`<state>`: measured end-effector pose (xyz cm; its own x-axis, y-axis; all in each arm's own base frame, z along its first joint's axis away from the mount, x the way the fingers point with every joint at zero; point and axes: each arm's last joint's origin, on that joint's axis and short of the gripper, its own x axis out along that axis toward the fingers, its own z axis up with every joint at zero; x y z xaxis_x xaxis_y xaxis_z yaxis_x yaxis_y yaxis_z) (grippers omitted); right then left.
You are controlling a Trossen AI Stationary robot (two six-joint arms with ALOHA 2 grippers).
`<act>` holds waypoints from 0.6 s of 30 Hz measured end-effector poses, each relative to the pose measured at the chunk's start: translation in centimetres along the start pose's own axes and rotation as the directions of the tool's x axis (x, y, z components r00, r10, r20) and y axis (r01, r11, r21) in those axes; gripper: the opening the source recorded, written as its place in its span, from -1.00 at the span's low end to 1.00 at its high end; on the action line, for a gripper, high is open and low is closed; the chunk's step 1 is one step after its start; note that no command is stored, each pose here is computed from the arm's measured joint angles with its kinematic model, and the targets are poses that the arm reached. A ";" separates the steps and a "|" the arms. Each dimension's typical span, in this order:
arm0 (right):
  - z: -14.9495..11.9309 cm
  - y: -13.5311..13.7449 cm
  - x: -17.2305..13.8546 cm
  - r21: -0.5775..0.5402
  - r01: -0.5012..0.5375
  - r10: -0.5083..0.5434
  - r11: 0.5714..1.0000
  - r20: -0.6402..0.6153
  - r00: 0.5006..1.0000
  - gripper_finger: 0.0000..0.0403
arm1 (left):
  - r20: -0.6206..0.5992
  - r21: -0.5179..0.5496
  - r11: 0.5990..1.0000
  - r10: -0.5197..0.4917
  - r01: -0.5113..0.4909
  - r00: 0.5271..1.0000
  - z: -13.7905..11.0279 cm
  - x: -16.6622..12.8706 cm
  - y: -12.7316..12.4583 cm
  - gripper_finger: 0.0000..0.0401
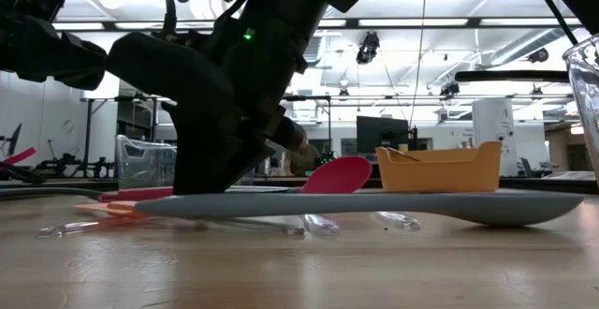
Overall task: Pick & Place Kitchen Items
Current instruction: Put the blue knife into the yellow bin
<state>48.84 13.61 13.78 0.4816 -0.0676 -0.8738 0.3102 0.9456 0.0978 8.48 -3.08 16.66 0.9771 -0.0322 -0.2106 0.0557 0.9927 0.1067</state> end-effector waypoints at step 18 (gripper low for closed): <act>0.2 0.1 -0.3 0.000 -0.016 0.016 1.000 -0.005 1.000 -0.77 | 0.000 0.000 1.000 0.000 0.000 1.000 0.0 0.0 0.0 -0.88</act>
<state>48.87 13.63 14.10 0.4821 -0.0509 -0.8747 0.3025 0.9466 0.1117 8.48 -3.08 16.66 0.9771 -0.0325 -0.2103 0.0560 0.9927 0.1067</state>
